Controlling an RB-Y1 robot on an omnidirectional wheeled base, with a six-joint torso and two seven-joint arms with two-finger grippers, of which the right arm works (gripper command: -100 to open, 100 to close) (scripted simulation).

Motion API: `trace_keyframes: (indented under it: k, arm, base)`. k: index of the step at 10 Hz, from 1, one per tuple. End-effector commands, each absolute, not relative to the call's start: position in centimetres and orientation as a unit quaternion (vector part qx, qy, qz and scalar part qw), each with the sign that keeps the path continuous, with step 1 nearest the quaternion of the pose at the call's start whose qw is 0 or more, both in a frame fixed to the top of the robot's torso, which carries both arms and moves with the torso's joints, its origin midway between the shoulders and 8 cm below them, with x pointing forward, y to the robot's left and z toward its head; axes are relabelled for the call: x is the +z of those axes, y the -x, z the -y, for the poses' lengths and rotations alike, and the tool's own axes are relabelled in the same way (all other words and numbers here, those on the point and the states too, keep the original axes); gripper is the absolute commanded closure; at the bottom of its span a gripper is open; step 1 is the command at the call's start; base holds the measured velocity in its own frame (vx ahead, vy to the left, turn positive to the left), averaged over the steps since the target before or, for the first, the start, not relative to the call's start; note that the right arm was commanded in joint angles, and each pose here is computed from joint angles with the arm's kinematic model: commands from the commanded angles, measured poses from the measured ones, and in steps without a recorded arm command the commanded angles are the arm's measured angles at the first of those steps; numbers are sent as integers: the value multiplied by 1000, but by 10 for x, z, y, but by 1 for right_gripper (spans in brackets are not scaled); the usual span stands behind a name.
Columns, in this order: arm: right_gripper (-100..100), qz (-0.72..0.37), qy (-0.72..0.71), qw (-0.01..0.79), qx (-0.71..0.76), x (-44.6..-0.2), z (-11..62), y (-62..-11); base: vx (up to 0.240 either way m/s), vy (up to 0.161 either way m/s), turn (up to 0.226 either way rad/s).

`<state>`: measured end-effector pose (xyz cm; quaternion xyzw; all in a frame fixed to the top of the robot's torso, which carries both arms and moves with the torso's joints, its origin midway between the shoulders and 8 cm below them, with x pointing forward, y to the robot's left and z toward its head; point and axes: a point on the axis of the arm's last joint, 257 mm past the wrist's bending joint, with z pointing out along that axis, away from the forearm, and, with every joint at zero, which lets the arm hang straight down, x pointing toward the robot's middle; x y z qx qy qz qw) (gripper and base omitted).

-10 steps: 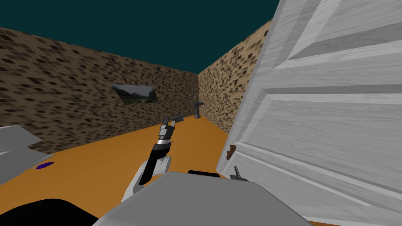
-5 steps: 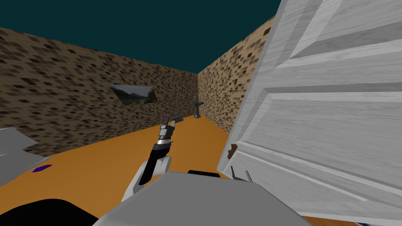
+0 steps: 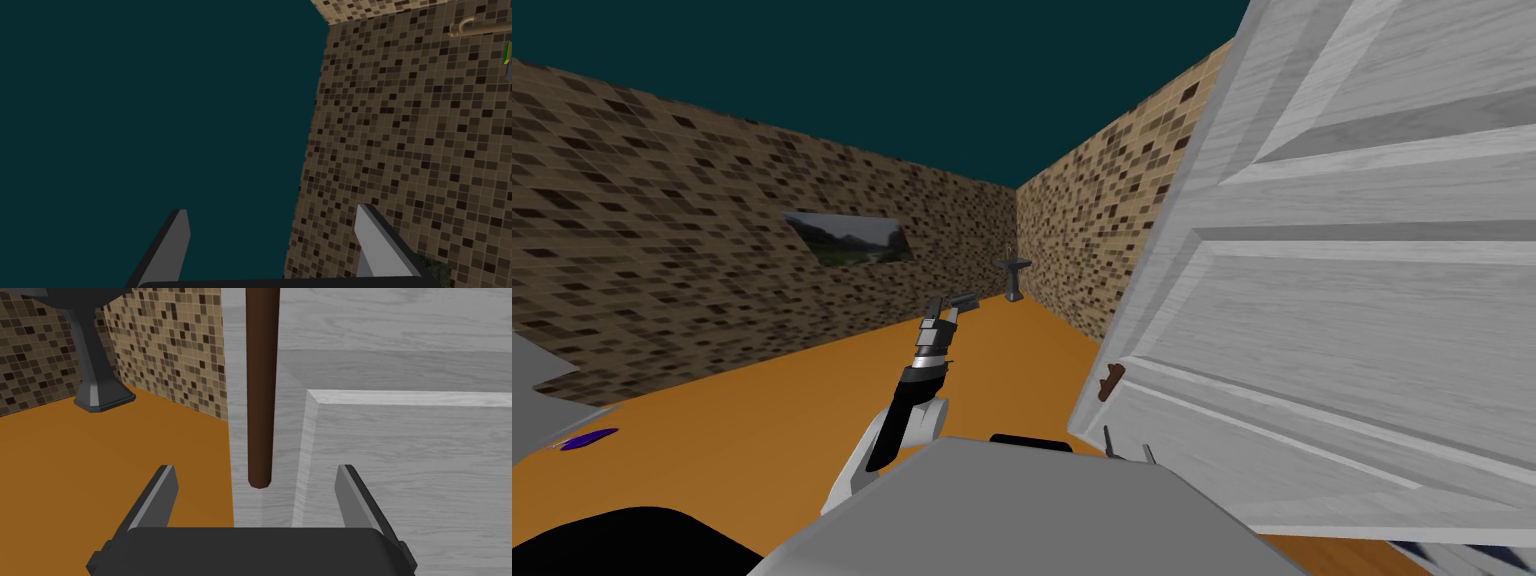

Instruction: Push the door open

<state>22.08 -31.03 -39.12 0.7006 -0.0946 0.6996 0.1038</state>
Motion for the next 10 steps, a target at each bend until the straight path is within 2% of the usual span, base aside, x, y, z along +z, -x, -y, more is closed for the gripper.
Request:
trace_keyframes:
  k: [1, 7, 9, 10]
  arm:
    - [-100, 79, -702, 108, 699, -390, 320, -222]
    - [-100, 90, -699, 112, 700, -391, 321, -233]
    - [-100, 92, -699, 112, 700, -391, 320, -234]
    - [100, 92, -699, 112, 700, -391, 320, -234]
  base:
    - [83, -2, 13]
    - [208, -70, 24]
    - [126, -45, 2]
    - [-7, 3, -1]
